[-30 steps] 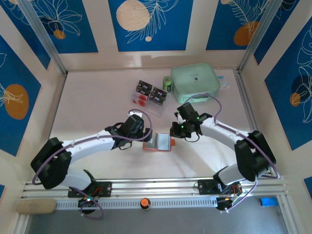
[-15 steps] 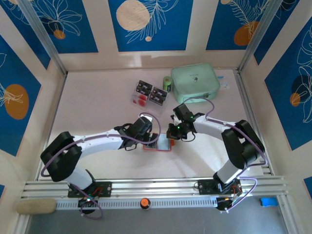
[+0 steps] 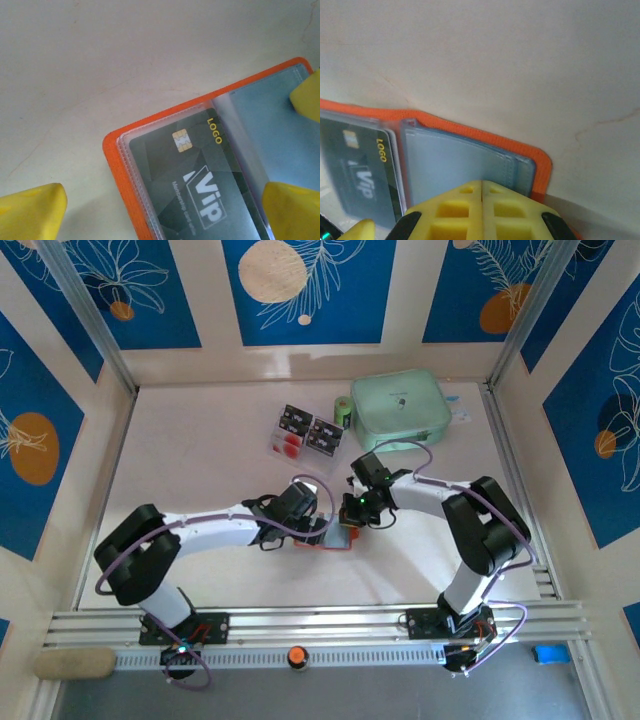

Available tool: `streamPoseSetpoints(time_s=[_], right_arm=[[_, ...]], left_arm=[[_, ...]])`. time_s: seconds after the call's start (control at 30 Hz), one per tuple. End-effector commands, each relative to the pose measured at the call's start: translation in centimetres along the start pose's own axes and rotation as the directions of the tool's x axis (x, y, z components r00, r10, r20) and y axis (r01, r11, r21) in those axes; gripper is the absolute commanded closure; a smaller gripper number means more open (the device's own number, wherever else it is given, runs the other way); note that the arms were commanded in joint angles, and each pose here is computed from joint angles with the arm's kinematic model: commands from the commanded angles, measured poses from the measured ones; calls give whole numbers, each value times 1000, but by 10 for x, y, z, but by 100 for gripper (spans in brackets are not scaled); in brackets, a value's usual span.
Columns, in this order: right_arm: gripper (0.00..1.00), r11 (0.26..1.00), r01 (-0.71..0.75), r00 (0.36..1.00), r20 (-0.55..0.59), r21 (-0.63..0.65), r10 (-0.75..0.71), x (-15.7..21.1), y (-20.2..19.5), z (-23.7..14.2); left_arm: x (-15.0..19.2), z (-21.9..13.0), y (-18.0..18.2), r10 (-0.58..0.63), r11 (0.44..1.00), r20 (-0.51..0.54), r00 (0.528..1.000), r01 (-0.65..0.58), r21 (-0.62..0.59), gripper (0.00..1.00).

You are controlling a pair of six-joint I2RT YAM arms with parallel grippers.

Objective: Put the credit cards into the card holder

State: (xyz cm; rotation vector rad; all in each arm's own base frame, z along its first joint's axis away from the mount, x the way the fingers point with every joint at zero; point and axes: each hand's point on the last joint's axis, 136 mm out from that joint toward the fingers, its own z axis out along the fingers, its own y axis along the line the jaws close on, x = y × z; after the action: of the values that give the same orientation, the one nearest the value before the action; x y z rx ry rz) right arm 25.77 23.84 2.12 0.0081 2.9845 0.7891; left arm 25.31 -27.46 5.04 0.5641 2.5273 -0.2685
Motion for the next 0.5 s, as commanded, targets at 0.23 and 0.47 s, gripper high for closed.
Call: streamPoseSetpoints(time_s=[0.23, 0.47], right_arm=[[100, 999, 27, 998, -51, -21, -28, 8, 10, 9], [100, 999, 26, 998, -53, -29, -28, 9, 10, 9]], left_arm=[[-3, 4, -13, 8, 999, 10, 1000, -8, 43, 0], [-3, 5, -20, -9, 997, 18, 1000, 7, 72, 0]])
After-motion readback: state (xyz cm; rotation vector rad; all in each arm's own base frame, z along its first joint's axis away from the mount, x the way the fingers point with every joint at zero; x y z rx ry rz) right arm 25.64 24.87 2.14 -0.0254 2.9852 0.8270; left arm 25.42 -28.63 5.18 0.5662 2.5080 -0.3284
